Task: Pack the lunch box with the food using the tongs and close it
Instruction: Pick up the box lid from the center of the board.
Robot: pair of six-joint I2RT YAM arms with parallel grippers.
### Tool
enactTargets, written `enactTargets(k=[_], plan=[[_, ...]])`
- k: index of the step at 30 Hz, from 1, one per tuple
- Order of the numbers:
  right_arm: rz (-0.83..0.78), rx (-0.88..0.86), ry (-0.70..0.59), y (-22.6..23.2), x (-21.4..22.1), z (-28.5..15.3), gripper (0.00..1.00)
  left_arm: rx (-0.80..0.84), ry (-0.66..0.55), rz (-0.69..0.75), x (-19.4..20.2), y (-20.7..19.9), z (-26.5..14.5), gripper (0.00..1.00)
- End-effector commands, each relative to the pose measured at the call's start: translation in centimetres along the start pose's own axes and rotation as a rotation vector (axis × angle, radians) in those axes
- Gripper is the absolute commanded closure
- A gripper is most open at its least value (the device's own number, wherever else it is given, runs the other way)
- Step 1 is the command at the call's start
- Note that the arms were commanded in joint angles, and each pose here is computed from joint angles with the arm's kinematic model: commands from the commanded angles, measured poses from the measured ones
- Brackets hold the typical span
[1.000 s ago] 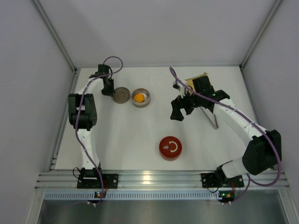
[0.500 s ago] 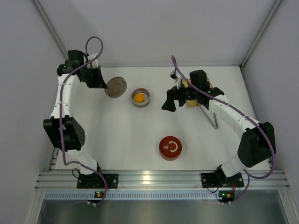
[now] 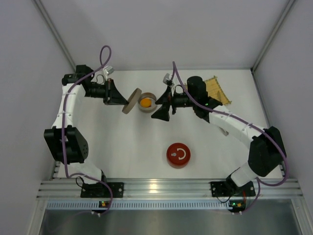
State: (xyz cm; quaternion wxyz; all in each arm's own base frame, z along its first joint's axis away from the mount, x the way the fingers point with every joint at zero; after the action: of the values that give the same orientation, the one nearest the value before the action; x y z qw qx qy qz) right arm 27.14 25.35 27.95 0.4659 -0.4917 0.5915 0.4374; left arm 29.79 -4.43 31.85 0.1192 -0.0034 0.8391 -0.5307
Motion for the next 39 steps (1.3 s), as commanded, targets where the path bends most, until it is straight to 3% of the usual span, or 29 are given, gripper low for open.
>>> enactTargets(k=[1, 13, 18, 24, 27, 31, 39], plan=[[-0.215, -0.054, -0.143, 1.2, -4.4, 0.5, 0.03, 0.216, 0.035, 0.008, 2.2, -2.1, -0.6, 1.0], [-0.294, -0.13, -0.202, 2.8, -8.5, 0.4, 0.11, 0.501, 0.093, -0.11, 4.7, -1.4, 0.1, 1.0], [-0.33, -0.208, -0.274, 3.5, -11.2, 0.0, 0.14, 0.536, 0.114, -0.166, 5.3, -0.9, 0.4, 1.0], [-0.356, -0.254, -0.29, 3.7, -11.4, 0.2, 0.2, 0.537, 0.125, -0.169, 6.2, -1.1, 0.5, 1.0], [-0.417, -0.278, -0.264, 4.3, -11.4, 0.5, 0.27, 0.539, 0.132, -0.171, 6.4, -1.2, 0.6, 1.0], [-0.656, -0.282, -0.106, 6.2, -10.8, 2.2, 0.29, 0.542, 0.151, -0.18, 6.6, -1.3, 1.0, 1.0], [-0.626, -0.252, -0.054, 6.5, -10.1, 2.7, 0.32, 0.543, 0.16, -0.165, 6.9, -1.9, 0.9, 1.0]])
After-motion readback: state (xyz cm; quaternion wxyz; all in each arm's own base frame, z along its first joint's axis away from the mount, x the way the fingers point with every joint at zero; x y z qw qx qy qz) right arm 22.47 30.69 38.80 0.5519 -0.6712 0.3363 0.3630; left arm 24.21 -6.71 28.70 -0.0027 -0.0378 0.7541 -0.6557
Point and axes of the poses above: each gripper's point midway between its finger pads, its own z axis out along the fingers, its own y axis along the line the jaws close on, x = y × z, the point moved 10 cm from there along -z, back along the fingers, and after that the axes turned 14 degrees about -z, right-handed, at the moved point
